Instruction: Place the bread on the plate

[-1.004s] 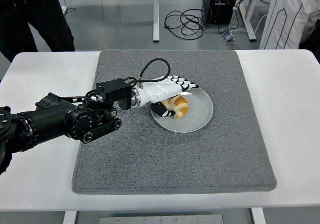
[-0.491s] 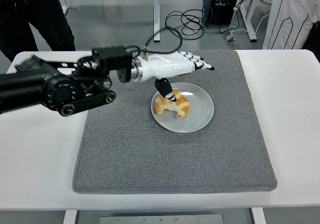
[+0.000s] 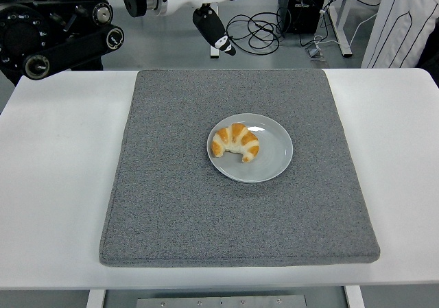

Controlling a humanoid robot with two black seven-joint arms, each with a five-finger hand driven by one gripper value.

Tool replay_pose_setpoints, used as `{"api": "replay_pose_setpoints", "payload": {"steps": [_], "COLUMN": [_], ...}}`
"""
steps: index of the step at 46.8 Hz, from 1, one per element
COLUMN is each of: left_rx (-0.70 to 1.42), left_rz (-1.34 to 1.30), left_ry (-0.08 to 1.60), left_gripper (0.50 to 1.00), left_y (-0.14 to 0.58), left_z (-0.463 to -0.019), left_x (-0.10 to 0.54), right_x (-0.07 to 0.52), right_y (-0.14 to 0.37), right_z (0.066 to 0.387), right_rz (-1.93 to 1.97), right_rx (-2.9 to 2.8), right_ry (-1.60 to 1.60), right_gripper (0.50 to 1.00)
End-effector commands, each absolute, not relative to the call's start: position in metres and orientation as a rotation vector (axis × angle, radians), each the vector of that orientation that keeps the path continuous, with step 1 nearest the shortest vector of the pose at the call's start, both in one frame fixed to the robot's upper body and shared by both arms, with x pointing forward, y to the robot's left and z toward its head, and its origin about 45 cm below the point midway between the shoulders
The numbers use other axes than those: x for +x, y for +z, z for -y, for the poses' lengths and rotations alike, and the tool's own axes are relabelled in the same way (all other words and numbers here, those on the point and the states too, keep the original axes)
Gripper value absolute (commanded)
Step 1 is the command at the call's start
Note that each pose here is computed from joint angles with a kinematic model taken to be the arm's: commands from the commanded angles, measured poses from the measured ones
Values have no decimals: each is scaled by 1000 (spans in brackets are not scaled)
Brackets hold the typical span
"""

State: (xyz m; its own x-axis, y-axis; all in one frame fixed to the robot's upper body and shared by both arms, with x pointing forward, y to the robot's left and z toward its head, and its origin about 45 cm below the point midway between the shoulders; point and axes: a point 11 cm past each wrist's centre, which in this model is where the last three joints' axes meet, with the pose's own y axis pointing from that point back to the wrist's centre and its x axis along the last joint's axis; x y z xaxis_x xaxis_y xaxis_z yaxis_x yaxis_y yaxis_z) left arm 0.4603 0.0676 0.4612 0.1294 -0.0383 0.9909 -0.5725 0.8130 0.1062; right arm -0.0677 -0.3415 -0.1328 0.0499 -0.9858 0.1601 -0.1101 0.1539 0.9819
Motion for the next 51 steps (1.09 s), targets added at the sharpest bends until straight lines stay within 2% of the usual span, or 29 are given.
{"api": "replay_pose_setpoints", "payload": {"steps": [1,10,32,51], "left_rx": [530,510,389,165], "left_rz": [1387,1333,924,374], "left_ry": [427,473,880,1154], "left_gripper": [1000,1000,1000,1000], "left_y": [461,461,407,328], "left_z": [-68,-82,-185,-198], "left_x": [461,466,519,542], "right_x": [-68,-68,-68,-68], "right_y": [-133,-133,-133,-133], "right_z": [342,342,342,342], "right_rz": [1313,1313,1313,1313], "right_rx": [1194,1194,1194,1194], "right_ry": [-997,-997,-997,-997], "right_gripper": [1000,1000,1000,1000]}}
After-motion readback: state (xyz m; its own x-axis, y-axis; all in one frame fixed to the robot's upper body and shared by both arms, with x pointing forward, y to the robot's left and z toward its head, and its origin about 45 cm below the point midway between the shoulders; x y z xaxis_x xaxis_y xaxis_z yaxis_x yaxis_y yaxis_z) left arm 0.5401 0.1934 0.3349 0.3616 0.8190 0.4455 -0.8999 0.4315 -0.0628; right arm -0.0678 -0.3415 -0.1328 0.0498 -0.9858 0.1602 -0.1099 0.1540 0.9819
